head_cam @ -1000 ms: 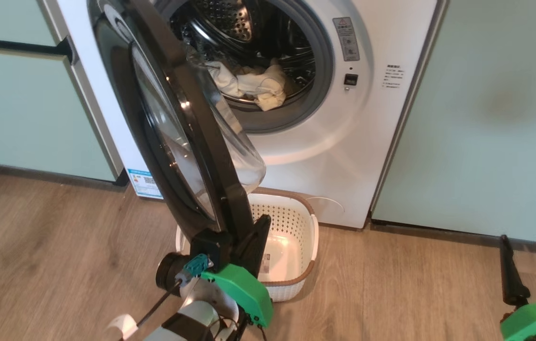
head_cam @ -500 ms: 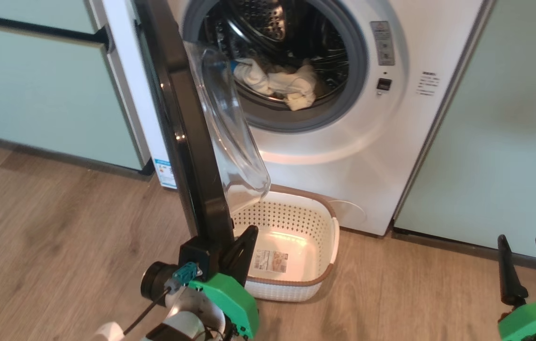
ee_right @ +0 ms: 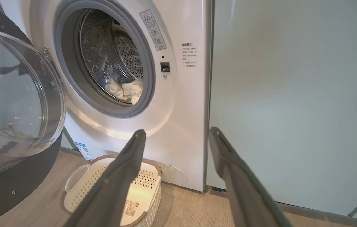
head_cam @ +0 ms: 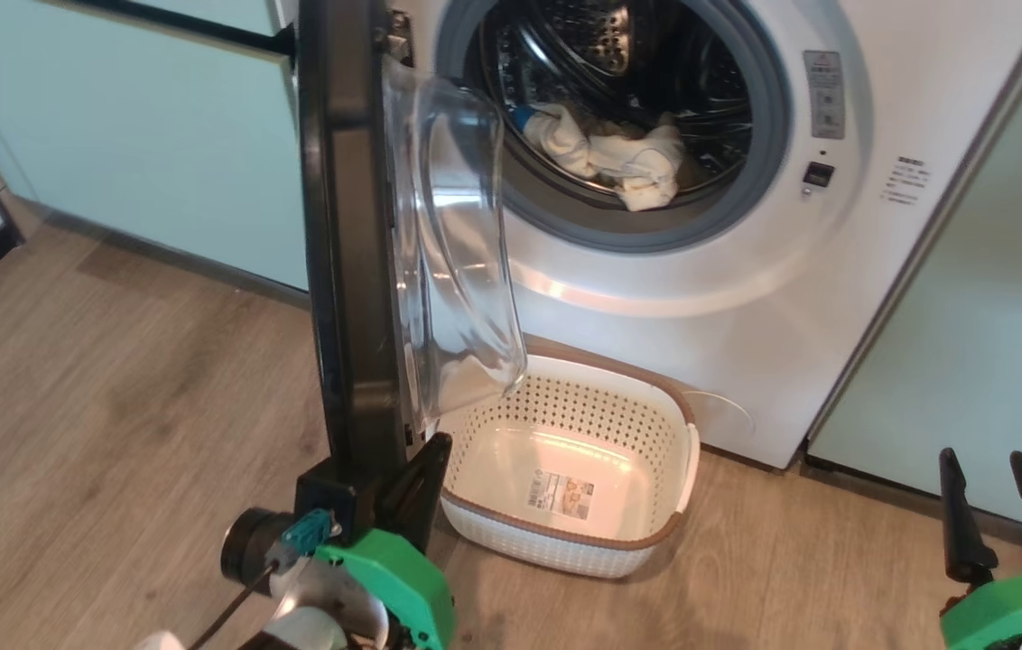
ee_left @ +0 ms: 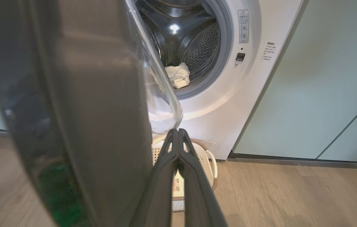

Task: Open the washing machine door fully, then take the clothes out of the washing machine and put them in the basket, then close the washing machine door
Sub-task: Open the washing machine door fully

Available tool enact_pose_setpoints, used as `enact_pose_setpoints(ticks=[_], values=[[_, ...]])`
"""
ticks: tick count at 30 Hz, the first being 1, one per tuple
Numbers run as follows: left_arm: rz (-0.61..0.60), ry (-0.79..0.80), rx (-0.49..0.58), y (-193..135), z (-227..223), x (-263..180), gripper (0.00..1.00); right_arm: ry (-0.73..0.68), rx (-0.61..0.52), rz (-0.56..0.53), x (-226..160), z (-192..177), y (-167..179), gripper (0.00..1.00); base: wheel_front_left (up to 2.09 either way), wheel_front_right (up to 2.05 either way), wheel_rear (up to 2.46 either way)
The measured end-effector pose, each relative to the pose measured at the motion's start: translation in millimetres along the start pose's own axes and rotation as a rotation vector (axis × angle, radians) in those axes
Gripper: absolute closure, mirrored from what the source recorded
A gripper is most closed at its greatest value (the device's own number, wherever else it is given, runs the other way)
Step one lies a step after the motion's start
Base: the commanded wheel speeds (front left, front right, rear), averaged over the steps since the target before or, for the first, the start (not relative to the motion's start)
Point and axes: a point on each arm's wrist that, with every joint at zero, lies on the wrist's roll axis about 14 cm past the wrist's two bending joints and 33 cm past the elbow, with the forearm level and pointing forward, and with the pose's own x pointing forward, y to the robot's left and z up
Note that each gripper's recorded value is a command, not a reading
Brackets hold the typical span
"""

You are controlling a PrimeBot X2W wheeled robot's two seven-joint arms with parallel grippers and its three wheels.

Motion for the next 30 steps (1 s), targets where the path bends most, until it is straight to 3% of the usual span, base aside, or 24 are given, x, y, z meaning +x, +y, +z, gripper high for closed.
enact_pose_setpoints(ticks=[11, 30], values=[[0.108, -0.019, -0.004, 33, 9, -23, 1.00, 0.001, 0.001, 0.062, 13, 0, 21, 0.00, 0.00, 0.00, 0.00], [0.377, -0.035, -0.007, 118, 12, -46, 1.00, 0.028, 0.006, 0.133, 28, -9, 45, 0.00, 0.00, 0.00, 0.00]])
